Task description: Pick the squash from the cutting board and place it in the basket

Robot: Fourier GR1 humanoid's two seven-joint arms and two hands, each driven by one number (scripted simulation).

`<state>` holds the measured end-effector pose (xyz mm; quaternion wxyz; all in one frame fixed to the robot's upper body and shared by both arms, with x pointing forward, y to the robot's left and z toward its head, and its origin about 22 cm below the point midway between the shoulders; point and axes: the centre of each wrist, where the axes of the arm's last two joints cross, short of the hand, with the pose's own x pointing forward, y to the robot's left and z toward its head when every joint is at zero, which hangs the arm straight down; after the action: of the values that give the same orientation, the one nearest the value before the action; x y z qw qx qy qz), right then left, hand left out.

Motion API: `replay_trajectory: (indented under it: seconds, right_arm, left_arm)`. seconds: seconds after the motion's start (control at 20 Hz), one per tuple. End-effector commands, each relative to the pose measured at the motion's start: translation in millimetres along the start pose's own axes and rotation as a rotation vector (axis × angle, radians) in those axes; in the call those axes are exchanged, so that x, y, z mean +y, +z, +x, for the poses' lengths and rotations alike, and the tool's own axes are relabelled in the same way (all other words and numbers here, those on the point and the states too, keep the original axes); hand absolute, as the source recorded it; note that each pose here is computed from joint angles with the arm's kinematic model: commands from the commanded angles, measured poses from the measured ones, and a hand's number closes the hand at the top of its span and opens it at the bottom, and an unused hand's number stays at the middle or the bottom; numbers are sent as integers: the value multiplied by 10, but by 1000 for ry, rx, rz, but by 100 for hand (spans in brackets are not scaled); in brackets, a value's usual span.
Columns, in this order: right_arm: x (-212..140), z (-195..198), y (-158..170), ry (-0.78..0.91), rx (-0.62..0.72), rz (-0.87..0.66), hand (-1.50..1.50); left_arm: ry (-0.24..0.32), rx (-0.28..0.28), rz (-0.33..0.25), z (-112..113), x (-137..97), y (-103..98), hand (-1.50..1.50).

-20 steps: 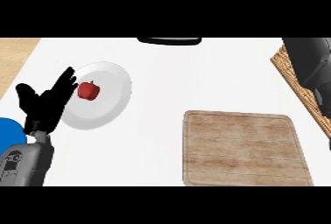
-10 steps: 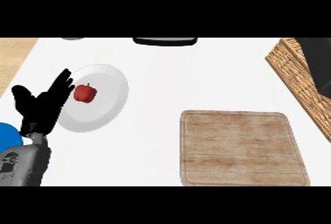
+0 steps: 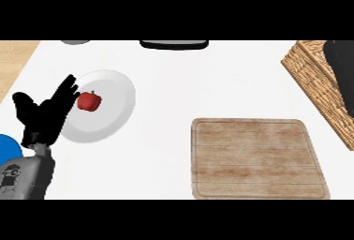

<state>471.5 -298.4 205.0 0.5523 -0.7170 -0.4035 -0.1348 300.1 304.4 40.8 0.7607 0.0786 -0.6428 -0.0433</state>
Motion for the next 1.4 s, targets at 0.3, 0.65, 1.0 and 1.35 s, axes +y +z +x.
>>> replay_trajectory:
  seconds: [0.3, 0.65, 1.0, 1.35]
  right_arm:
    - [140, -628, -322, -35, 172, -135, -150]
    - [145, -640, -294, -137, 91, -121, -150]
    - [-80, -583, -473, -403, 237, -319, -150]
    - [-313, -817, -498, -494, 292, -297, -150]
  left_arm:
    - [1, 1, 2, -77, 20, 37, 0]
    - [4, -13, 10, 31, 44, -18, 0]
    - [19, 10, 14, -9, 121, 100, 0]
    - [6, 41, 80, -132, 307, 98, 0]
